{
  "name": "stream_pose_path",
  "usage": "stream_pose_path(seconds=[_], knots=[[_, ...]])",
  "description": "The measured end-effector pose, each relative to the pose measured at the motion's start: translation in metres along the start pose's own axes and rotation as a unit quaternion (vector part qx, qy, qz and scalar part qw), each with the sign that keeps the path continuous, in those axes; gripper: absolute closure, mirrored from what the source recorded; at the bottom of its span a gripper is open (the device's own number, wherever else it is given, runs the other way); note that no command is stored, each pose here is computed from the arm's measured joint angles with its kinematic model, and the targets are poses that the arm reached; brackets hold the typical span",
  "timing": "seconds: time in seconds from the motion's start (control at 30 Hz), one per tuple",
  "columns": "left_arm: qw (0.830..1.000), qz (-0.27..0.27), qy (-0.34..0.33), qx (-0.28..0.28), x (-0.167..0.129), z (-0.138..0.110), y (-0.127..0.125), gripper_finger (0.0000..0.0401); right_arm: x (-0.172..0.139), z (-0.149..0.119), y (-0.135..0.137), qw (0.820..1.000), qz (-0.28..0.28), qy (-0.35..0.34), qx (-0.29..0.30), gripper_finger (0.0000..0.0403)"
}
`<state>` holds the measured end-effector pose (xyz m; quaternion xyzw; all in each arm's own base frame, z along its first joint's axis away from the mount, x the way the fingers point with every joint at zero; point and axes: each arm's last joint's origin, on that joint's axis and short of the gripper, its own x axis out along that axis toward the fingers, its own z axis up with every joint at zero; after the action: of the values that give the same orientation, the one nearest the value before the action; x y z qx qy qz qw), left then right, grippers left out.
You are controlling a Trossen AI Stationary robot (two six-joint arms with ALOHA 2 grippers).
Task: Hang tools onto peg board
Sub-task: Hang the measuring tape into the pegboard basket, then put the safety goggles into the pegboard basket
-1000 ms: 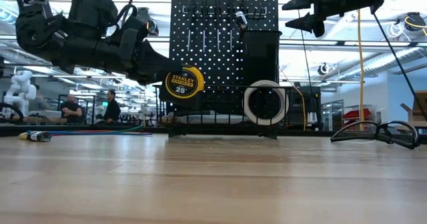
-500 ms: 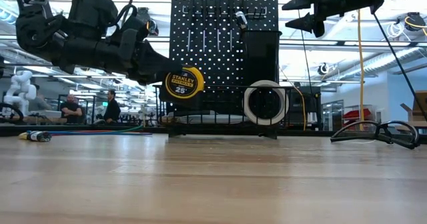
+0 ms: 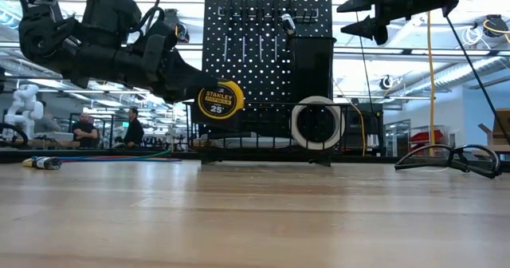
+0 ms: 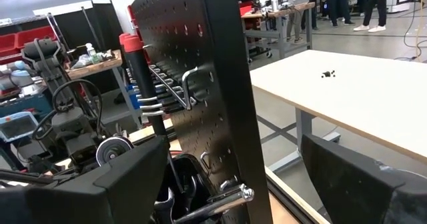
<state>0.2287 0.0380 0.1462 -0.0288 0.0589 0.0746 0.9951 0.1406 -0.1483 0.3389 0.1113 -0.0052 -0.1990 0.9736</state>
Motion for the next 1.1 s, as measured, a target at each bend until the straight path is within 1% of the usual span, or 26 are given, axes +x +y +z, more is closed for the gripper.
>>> stream_pose_path(seconds=[0.23, 0.47, 0.63, 0.77, 0.9, 1.1], knots=[[1.0, 0.0, 0.001, -0.011, 0.0, 0.0, 0.0, 0.0142, 0.0, 0.0, 0.0, 1.0, 0.0, 0.0, 0.003, 0.0065], [1.0, 0.006, -0.006, -0.013, -0.002, 0.003, 0.001, 0.0098, 0.0, 0.0, 0.0, 1.0, 0.001, 0.0, 0.006, 0.0065], [1.0, 0.004, -0.021, 0.007, -0.004, 0.01, 0.0, 0.0076, 0.0, 0.0, 0.001, 1.0, 0.01, 0.002, 0.007, 0.0065], [0.998, -0.001, -0.046, 0.033, -0.008, 0.019, -0.002, 0.0074, 0.0, 0.0, 0.001, 1.0, 0.012, 0.003, 0.007, 0.0065], [0.995, -0.009, -0.079, 0.054, -0.016, 0.034, -0.006, 0.0074, -0.001, 0.001, 0.004, 1.0, 0.02, 0.001, -0.009, 0.0065], [0.991, -0.025, -0.12, 0.055, -0.034, 0.057, -0.014, 0.0074, -0.008, 0.007, 0.015, 0.999, 0.036, -0.023, -0.029, 0.0065]])
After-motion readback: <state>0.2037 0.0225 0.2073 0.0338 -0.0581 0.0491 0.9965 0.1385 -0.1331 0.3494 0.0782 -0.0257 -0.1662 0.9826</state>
